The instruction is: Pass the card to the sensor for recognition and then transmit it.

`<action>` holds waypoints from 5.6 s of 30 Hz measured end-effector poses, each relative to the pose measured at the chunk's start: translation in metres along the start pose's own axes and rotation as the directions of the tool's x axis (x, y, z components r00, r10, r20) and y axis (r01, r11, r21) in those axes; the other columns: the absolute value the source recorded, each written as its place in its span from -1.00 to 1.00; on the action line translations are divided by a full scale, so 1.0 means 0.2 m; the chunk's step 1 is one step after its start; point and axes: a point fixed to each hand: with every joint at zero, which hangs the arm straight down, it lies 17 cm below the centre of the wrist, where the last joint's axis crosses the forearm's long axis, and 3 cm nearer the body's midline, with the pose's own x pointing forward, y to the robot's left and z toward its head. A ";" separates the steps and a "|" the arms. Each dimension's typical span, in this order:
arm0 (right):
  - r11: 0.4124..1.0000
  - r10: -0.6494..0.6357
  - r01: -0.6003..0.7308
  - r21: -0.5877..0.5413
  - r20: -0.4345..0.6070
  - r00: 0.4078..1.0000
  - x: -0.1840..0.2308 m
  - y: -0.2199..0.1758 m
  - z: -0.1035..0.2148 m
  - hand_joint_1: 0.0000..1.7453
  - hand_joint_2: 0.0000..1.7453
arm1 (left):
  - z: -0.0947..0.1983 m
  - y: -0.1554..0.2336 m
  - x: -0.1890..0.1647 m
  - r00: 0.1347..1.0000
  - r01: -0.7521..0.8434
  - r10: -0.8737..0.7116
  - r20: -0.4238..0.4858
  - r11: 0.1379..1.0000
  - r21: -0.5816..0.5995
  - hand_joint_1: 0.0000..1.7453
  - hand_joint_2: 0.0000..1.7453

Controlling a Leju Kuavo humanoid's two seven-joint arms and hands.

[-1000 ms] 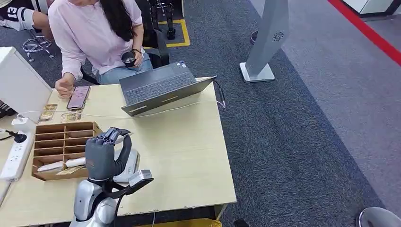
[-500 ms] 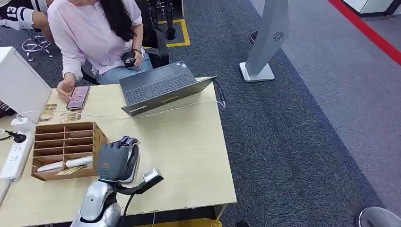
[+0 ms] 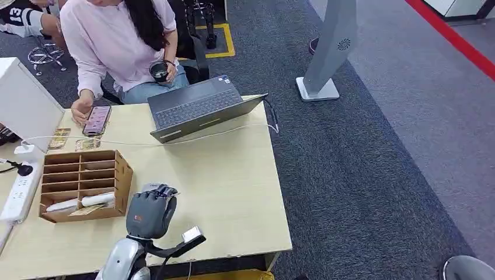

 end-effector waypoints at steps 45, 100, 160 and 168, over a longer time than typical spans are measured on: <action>1.000 0.018 -0.017 0.016 -0.018 1.000 -0.03 0.00 0.00 -1.00 -1.00 | 0.04 -0.06 -0.31 0.987 0.094 -0.101 -0.127 0.994 -0.064 1.00 1.00; 0.981 0.191 -0.192 0.027 0.030 0.981 0.20 0.05 0.04 -1.00 -1.00 | -0.96 1.14 -0.89 0.933 0.312 -0.220 -0.286 0.890 0.334 1.00 1.00; 0.999 -0.045 0.045 -0.001 -0.048 0.998 -0.14 -0.01 -0.01 -1.00 -1.00 | 0.25 0.45 -0.33 0.994 0.104 -0.092 -0.058 0.964 0.244 -1.00 1.00; 0.998 -0.058 0.058 -0.004 -0.056 0.997 -0.16 -0.02 -0.01 -1.00 1.00 | 0.42 0.24 -0.49 0.982 0.133 -0.120 -0.146 0.988 0.081 -1.00 1.00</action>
